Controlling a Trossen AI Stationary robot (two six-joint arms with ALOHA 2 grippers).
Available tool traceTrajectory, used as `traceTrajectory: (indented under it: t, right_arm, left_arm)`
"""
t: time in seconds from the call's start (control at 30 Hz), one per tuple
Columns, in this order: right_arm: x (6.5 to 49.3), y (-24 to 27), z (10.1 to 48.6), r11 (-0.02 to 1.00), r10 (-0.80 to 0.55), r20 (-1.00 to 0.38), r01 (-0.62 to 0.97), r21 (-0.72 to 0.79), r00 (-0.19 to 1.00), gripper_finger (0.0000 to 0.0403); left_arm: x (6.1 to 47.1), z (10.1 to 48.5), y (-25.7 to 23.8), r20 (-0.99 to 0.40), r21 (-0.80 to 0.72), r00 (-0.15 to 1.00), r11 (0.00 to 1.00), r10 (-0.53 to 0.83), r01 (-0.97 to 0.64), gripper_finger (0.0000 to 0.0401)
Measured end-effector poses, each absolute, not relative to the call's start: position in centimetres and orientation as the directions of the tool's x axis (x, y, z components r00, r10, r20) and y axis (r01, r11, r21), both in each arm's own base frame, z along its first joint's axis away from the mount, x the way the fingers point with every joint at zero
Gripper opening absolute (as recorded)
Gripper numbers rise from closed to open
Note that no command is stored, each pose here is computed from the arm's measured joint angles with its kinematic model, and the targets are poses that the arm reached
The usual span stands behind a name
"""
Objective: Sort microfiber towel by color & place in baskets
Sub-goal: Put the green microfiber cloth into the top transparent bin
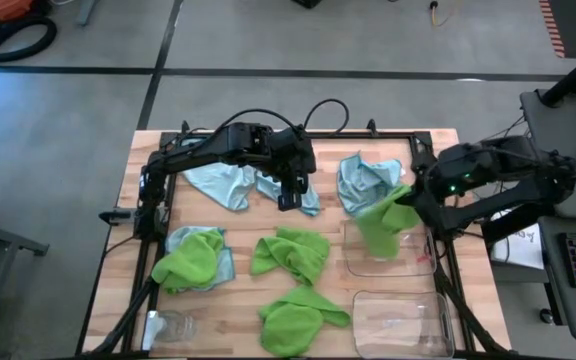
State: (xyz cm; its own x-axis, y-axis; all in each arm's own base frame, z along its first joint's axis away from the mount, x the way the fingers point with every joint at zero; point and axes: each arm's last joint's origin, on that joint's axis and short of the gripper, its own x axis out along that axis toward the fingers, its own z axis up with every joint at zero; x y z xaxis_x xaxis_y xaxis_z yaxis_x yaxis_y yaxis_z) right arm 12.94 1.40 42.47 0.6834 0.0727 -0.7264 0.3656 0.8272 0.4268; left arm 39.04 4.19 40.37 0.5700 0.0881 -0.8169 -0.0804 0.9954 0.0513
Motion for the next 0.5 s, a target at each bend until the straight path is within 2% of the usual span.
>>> traceTrajectory:
  t: [0.2,0.5]
  right_arm:
    - [13.1,1.4,39.6,0.813,0.059,-0.835,0.459,0.358,0.547,0.0009]
    - [14.0,2.0,35.0,0.772,0.166,-0.912,0.525,0.357,0.376,0.0009]
  left_arm:
    - [39.0,40.3,4.2,-0.820,0.047,0.566,0.995,0.088,-0.086,0.0127]
    - [39.0,40.3,4.2,-0.821,0.047,0.564,0.995,0.087,-0.086,0.0127]
